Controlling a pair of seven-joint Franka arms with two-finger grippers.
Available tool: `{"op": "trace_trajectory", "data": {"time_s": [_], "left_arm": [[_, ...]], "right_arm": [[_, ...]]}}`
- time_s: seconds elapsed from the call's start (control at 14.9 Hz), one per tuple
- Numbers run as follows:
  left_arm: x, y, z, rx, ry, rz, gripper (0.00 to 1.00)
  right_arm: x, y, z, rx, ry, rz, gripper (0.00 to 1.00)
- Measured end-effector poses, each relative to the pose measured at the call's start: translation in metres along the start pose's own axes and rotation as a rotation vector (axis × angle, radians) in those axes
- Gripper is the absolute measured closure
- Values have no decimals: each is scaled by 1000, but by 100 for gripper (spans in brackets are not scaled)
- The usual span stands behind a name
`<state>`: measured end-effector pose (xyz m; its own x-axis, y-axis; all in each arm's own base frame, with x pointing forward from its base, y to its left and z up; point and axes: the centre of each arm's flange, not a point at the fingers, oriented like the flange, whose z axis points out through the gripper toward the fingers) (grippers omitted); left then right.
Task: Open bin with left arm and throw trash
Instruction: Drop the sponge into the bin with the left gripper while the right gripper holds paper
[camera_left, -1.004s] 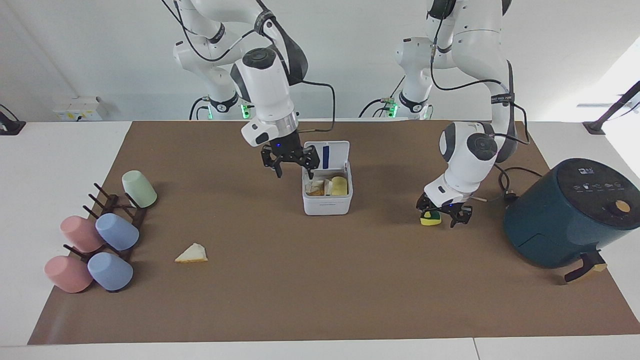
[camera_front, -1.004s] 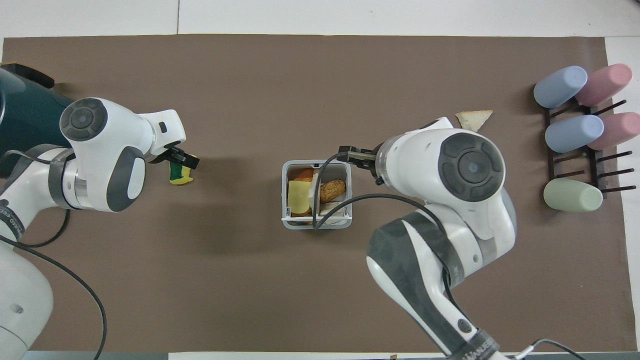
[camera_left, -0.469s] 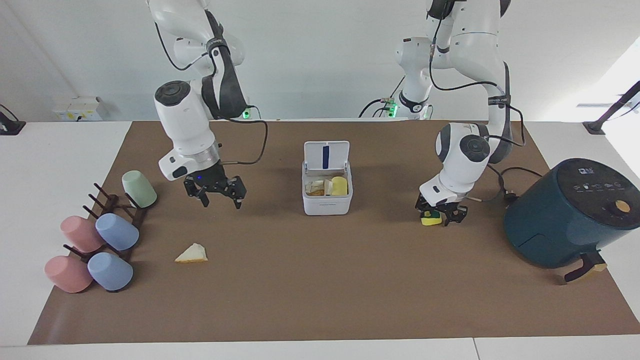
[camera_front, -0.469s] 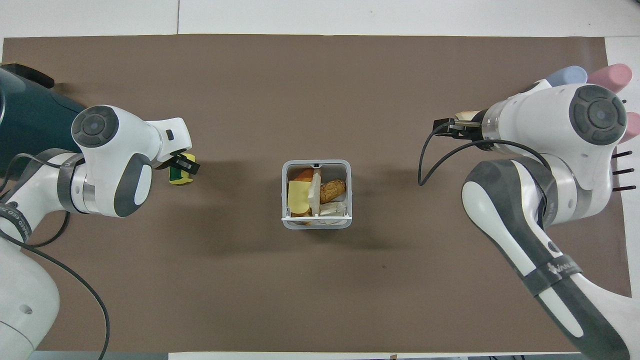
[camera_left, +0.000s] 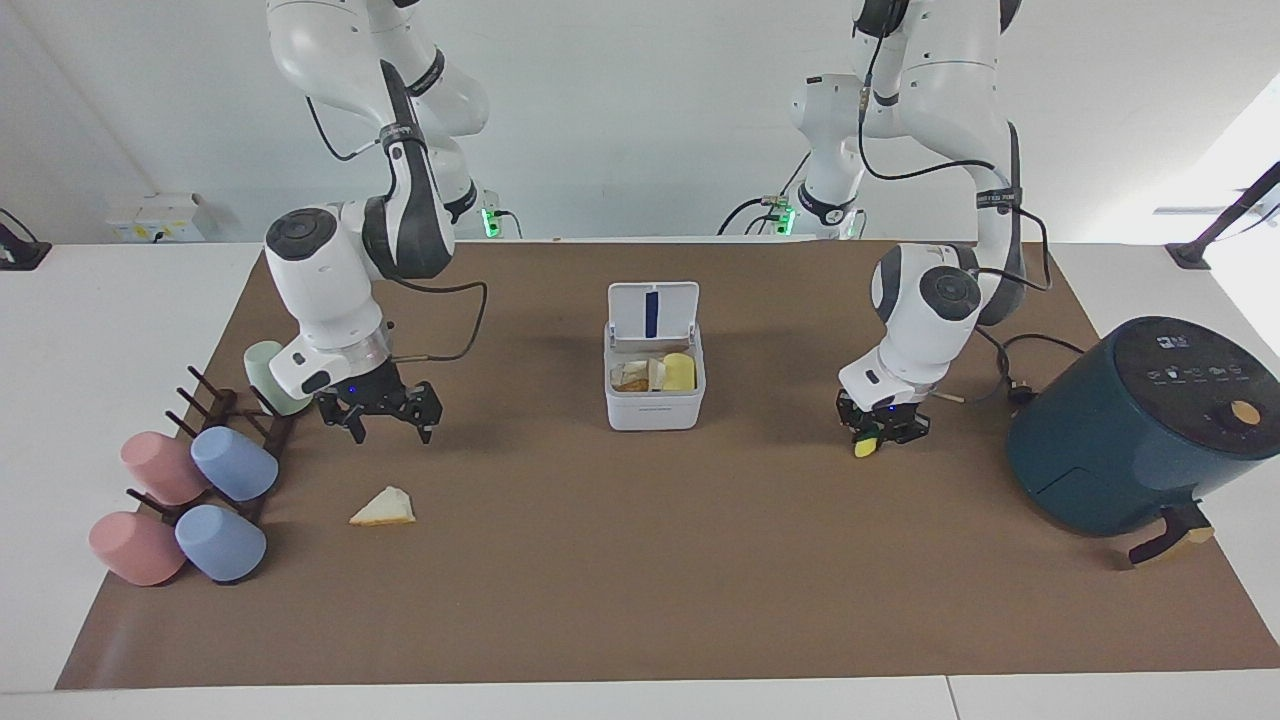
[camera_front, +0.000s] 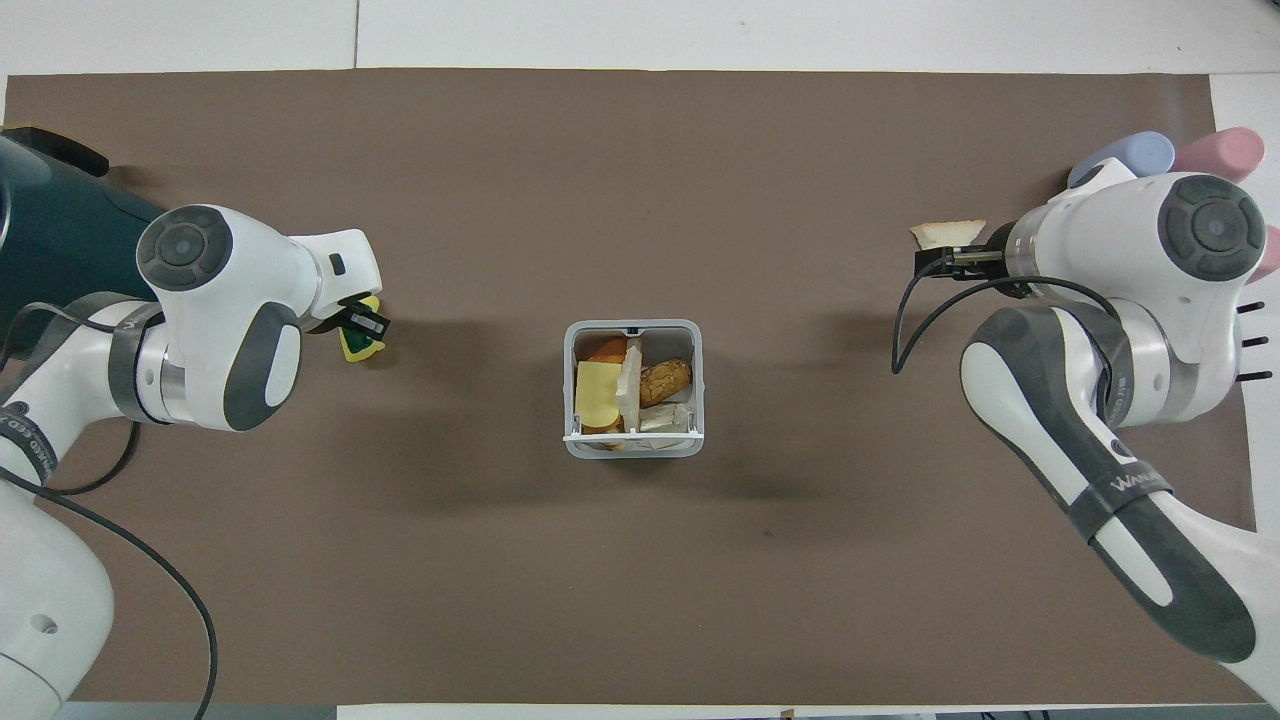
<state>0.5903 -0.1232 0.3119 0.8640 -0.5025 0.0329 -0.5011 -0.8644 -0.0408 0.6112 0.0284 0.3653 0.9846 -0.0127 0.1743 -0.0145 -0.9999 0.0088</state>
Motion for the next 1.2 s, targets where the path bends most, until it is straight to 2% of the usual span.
{"op": "trace_trajectory", "data": {"time_s": [0.13,0.33,0.47,0.6,0.87,1.07,1.2], "left_arm": [[10,-2,-22,-10,-17,-33,67],[43,25,-90,-91,-20,-134,67],[64,70,-139,-118,0,-212,67],[78,134,-166,-131,21,-275,67],[78,247,-169,-144,19,-256,67],[72,273,-150,-145,22,-227,67],[68,284,-136,-146,26,-212,67]], "right_arm": [[1,10,24,-4,1,-20,0],[1,16,58,10,2,-25,0],[0,14,78,19,5,-30,0],[0,13,85,12,13,-48,0],[8,15,79,15,82,-53,0],[10,18,79,18,113,-49,4],[10,18,81,19,112,-49,5]]}}
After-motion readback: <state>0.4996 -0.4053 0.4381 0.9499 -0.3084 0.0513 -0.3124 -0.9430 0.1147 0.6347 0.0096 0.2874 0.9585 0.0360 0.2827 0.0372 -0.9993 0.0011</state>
